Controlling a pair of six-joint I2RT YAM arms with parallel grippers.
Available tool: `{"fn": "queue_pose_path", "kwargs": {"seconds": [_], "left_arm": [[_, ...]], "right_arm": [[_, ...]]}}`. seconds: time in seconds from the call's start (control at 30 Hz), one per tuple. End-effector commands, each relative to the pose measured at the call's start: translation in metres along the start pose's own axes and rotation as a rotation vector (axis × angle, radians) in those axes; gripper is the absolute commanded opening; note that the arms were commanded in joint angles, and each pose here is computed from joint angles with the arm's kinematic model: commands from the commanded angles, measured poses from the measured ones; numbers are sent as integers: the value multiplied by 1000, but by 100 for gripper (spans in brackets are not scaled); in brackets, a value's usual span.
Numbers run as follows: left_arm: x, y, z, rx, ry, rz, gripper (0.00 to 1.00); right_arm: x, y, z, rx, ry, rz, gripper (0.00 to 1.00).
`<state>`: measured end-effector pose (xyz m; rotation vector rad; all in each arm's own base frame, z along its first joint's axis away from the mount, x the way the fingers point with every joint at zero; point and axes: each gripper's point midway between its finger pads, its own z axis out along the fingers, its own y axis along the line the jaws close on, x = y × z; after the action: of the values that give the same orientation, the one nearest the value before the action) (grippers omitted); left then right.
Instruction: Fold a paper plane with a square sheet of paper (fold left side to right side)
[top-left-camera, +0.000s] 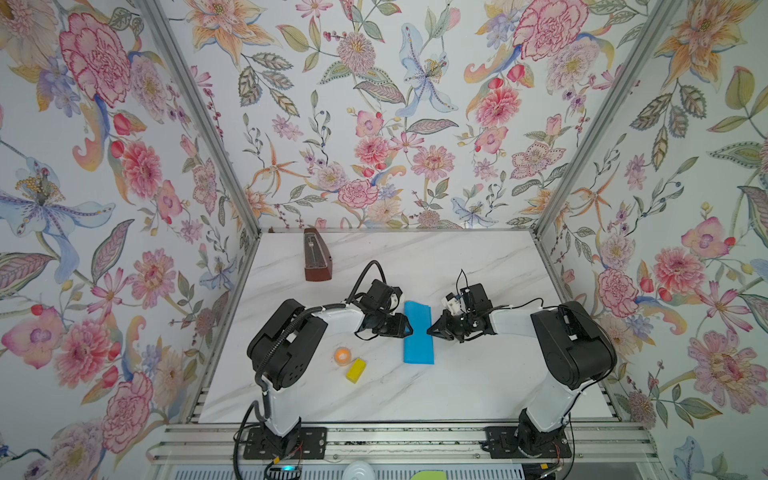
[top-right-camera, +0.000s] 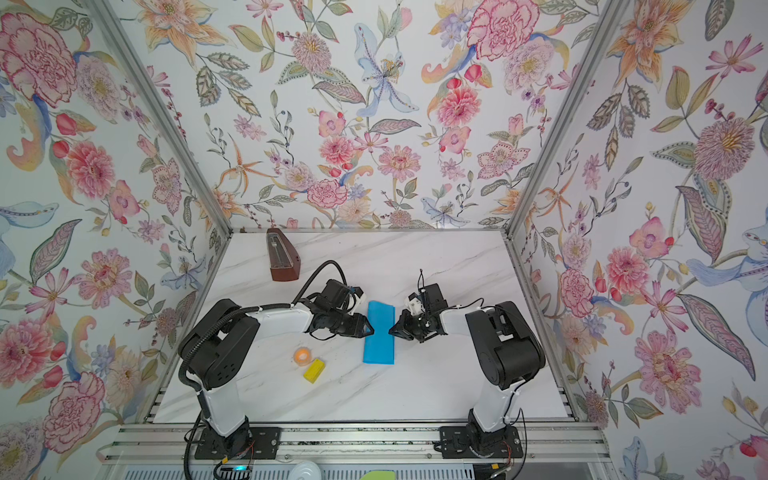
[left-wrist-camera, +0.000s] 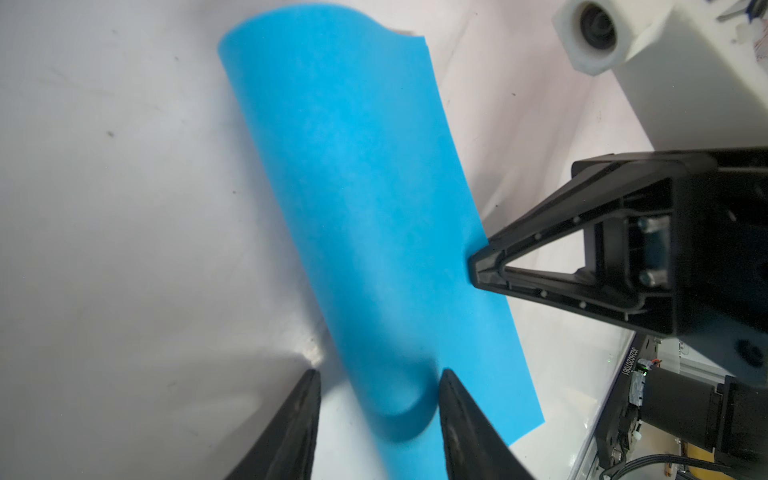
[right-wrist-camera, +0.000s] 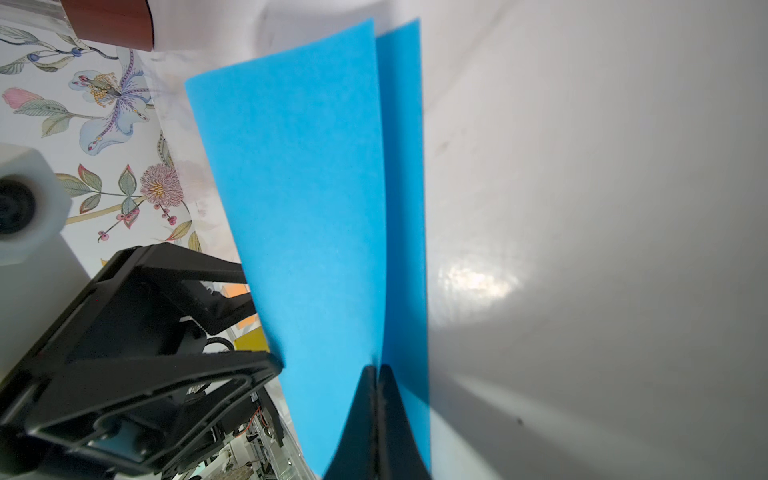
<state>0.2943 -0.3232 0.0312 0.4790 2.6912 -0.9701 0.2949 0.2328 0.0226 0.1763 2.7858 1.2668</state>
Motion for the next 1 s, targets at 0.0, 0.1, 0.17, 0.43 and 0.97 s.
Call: {"fn": "queue_pose_path", "kwargs": {"seconds": [0.0,0.1,0.17,0.43,0.97], "left_arm": [[1,-2,4,-6,21,18,47],[1,-1,4,-7,22,18,47],[2,-1,5,-8,23,20,47],[2,0,6,-6,26,20,46],[3,0,5,-9,26,16,46]], "right_arm": [[4,-12,1,28,5,13,0],[4,-12,1,26,3,13,0],[4,-13,0,30,1,15,0],[4,-12,1,28,-2,16,0],[-1,-1,-4,7,-19,-6,0]]}}
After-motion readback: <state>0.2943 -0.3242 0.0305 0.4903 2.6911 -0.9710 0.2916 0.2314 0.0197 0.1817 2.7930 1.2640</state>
